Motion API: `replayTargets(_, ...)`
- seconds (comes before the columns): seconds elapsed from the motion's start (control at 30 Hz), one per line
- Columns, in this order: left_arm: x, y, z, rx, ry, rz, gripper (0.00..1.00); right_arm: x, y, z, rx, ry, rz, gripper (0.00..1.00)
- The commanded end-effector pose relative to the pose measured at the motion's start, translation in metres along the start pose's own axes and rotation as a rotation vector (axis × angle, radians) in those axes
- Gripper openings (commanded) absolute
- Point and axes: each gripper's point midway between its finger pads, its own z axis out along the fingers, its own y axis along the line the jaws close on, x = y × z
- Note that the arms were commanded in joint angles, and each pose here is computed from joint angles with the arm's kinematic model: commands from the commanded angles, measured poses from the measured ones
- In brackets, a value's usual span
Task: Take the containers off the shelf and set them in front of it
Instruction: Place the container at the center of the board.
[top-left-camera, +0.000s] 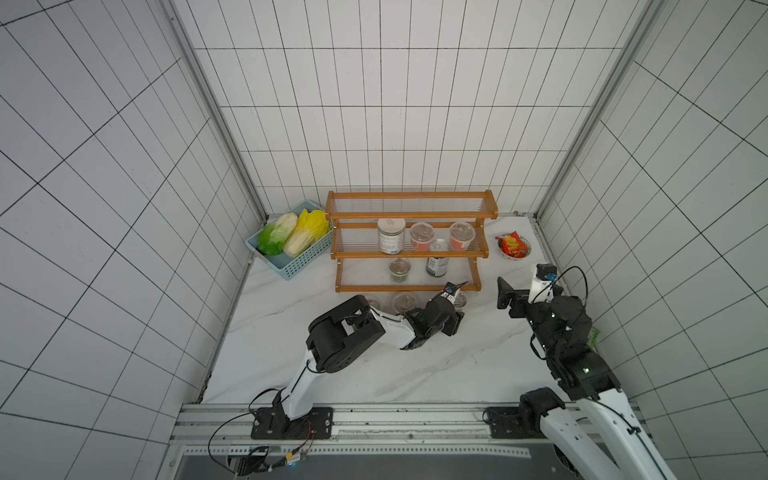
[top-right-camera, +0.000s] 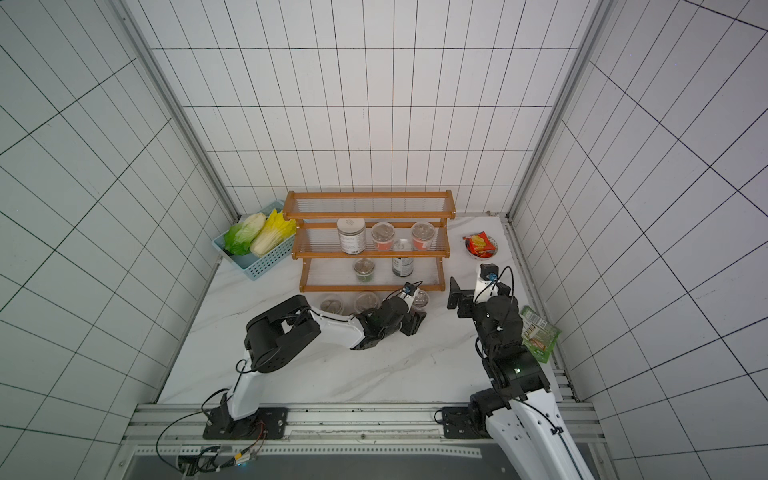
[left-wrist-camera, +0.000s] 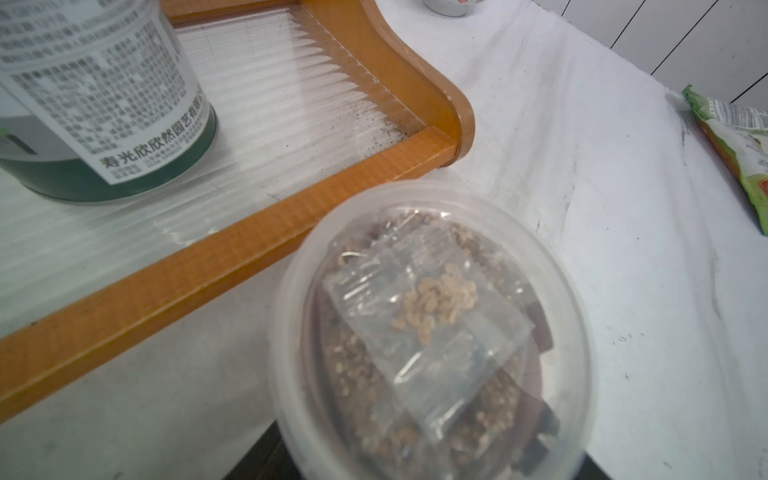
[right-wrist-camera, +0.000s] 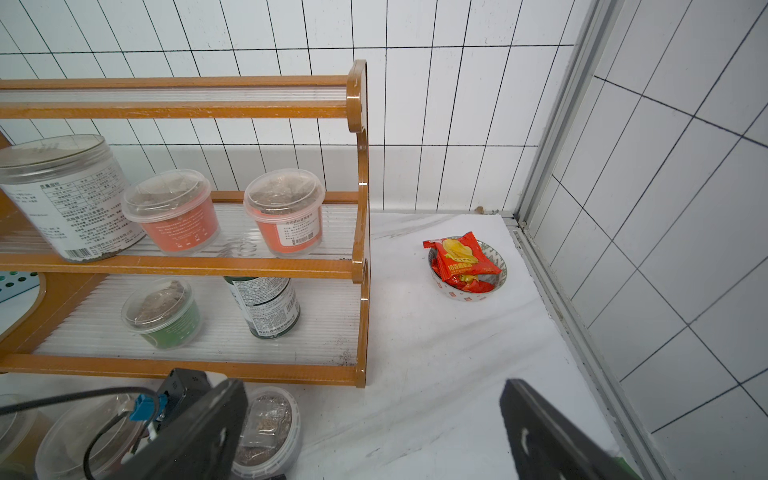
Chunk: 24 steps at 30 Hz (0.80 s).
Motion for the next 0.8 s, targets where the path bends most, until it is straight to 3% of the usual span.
replayTargets(0.0, -0.006, -0.004, -0.012, -0.008, -0.005, -0.006, 0.69, -0.001, -0.002, 0.0, 0.002, -0.019, 0.003, 0.99)
replayTargets(0.3, -0.025, 0.001, -0.046, -0.125, -0.004, -0.001, 0.77, -0.001, -0.003, -0.001, 0.007, -0.02, 0.007, 0.99)
replayTargets(0.47, -0.052, 0.008, -0.068, -0.206, -0.054, 0.036, 0.8, -0.005, -0.009, -0.004, 0.033, -0.036, 0.016, 0.99)
replayTargets(0.77, -0.08, -0.003, -0.039, -0.127, 0.047, 0.051, 0.83, -0.014, -0.016, -0.012, 0.063, -0.066, 0.032, 0.99)
